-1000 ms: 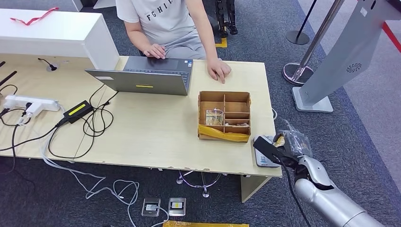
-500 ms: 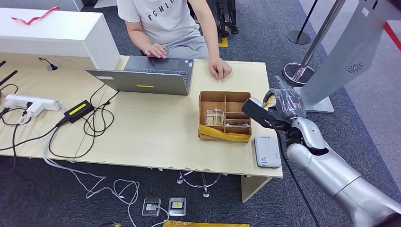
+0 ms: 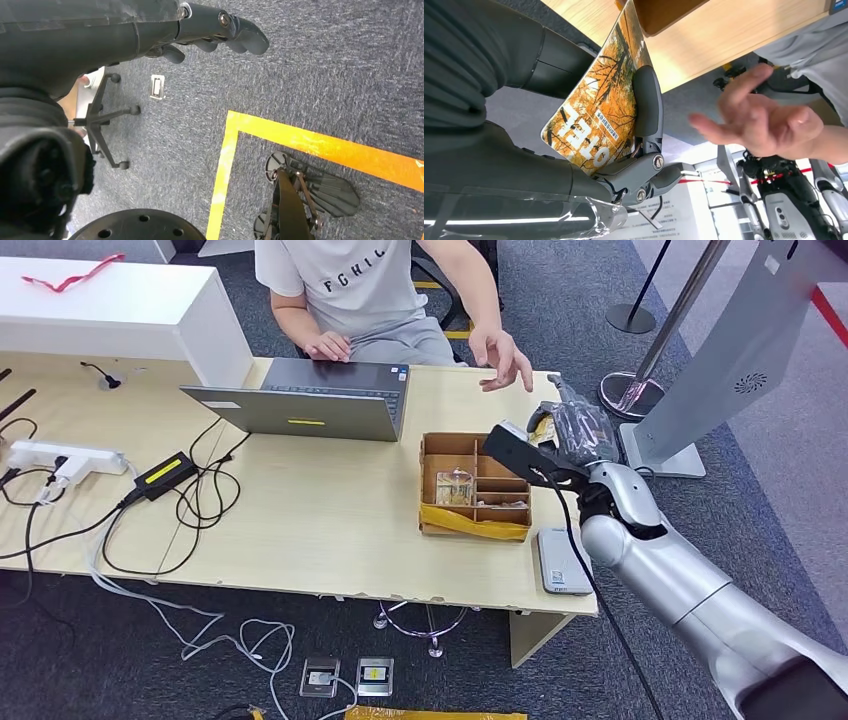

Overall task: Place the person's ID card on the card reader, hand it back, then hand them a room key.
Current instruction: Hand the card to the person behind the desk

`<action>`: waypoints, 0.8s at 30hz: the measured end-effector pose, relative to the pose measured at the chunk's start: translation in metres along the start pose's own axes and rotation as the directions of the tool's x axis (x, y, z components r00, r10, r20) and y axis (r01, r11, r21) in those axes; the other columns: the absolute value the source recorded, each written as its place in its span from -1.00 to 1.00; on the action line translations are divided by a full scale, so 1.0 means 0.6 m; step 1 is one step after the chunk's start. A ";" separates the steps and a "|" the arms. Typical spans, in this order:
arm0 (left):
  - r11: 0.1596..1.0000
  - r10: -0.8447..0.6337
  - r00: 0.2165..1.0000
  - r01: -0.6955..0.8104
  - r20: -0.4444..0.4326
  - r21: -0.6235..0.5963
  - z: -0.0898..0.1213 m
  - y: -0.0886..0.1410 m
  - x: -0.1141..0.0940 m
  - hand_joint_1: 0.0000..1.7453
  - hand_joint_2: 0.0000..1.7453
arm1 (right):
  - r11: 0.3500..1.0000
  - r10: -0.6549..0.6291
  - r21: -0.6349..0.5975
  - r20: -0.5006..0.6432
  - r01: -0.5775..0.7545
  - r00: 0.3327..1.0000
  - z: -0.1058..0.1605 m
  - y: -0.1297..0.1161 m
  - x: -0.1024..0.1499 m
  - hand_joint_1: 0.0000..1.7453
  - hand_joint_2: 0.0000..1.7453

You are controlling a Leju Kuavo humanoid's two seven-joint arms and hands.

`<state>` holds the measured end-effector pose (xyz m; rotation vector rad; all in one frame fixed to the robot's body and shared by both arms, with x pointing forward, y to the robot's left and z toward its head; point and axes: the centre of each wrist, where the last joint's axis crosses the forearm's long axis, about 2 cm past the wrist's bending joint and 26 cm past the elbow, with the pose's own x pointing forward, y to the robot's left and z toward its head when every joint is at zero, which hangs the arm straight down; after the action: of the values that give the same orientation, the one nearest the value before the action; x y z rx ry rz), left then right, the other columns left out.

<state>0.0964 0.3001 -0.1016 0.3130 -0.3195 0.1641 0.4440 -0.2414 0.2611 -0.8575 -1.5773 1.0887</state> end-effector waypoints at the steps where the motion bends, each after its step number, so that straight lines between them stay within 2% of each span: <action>1: 1.000 -0.001 1.000 0.001 0.000 -0.001 0.000 0.000 0.000 -1.00 -1.00 | 1.000 -0.001 0.002 -0.001 0.001 1.000 -0.002 0.002 0.002 1.00 1.00; 12: 1.000 -0.003 1.000 0.002 -0.002 -0.020 0.003 -0.009 -0.002 -1.00 -1.00 | 0.999 0.013 0.035 0.031 -0.014 0.999 -0.014 0.030 0.023 1.00 1.00; 23: 1.000 -0.009 1.000 0.009 -0.005 -0.002 0.000 0.000 -0.005 -1.00 -1.00 | 0.999 0.035 0.042 -0.035 -0.034 0.999 -0.019 0.036 0.022 1.00 1.00; 24: 1.000 -0.009 1.000 0.009 -0.005 -0.001 0.000 0.001 -0.005 -1.00 -1.00 | 0.999 0.036 0.042 -0.037 -0.035 0.999 -0.019 0.036 0.022 0.92 1.00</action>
<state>0.0933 0.3003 -0.1023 0.3129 -0.3133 0.1559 0.4521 -0.2192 0.2463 -0.8762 -1.5085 1.1205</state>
